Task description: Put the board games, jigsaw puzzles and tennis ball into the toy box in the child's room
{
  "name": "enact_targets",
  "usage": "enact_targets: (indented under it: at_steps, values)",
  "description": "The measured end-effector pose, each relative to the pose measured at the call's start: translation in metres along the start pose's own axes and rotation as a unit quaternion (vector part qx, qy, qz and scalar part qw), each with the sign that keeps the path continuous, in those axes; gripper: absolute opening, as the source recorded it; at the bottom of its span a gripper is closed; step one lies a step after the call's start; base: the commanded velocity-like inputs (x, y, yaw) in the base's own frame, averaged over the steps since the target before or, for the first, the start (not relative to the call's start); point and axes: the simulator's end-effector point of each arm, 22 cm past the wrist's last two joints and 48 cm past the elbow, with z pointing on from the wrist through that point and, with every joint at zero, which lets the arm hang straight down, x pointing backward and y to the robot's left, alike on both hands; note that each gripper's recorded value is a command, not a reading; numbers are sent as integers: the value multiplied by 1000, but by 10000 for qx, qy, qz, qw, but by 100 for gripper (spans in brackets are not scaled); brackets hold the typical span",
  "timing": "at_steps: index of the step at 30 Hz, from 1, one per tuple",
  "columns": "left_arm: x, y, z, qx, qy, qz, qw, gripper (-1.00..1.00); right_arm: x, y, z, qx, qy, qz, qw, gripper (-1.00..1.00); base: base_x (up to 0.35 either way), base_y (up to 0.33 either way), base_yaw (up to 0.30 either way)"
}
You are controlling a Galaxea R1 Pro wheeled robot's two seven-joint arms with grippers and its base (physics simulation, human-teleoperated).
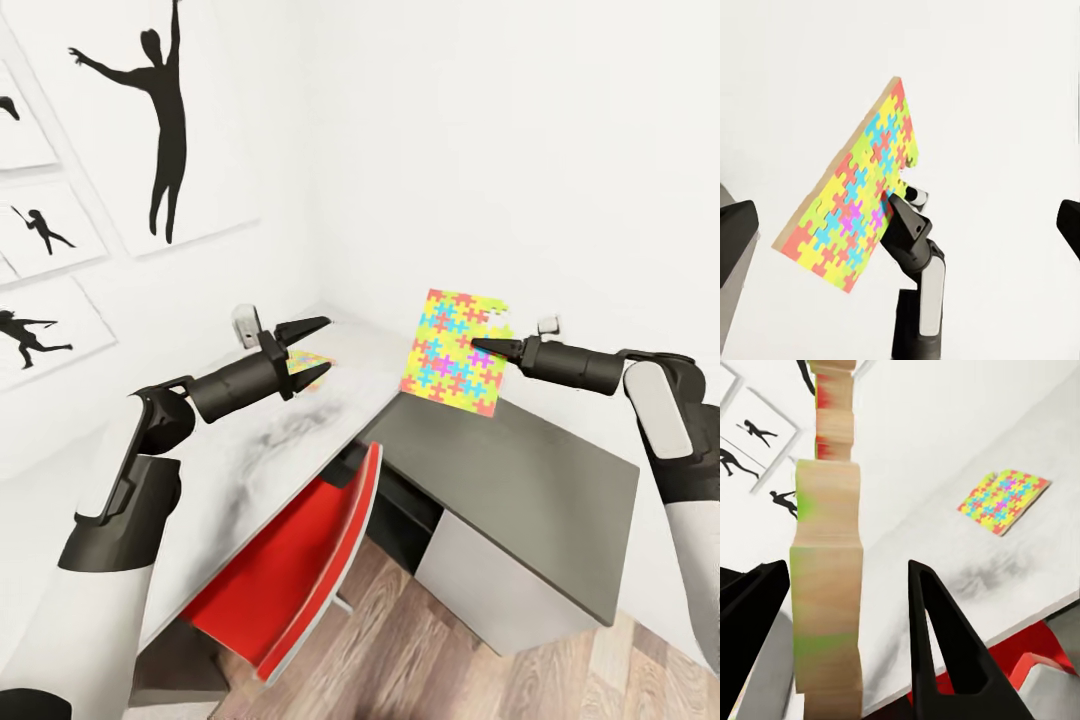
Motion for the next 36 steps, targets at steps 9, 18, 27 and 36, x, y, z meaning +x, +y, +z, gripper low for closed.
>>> enact_targets:
  at_steps: [9,18,27,36]
  values:
    - [-2,-7,-3,44,-19,60,10000,100,-10,10,2,-21,-64,-84,9999,-100,0,0,229]
    - [-2,-17,-6,157,-22,114,9998,100,-13,21,6,-108,-96,-108,9998,-100,0,0,230]
    - [-1,-25,-7,219,-24,155,9996,100,-15,31,9,-186,-126,-129,9997,-100,0,0,230]
    - [0,-32,-8,253,-21,201,9995,100,-18,36,8,-206,-149,-148,9996,-100,0,0,231]
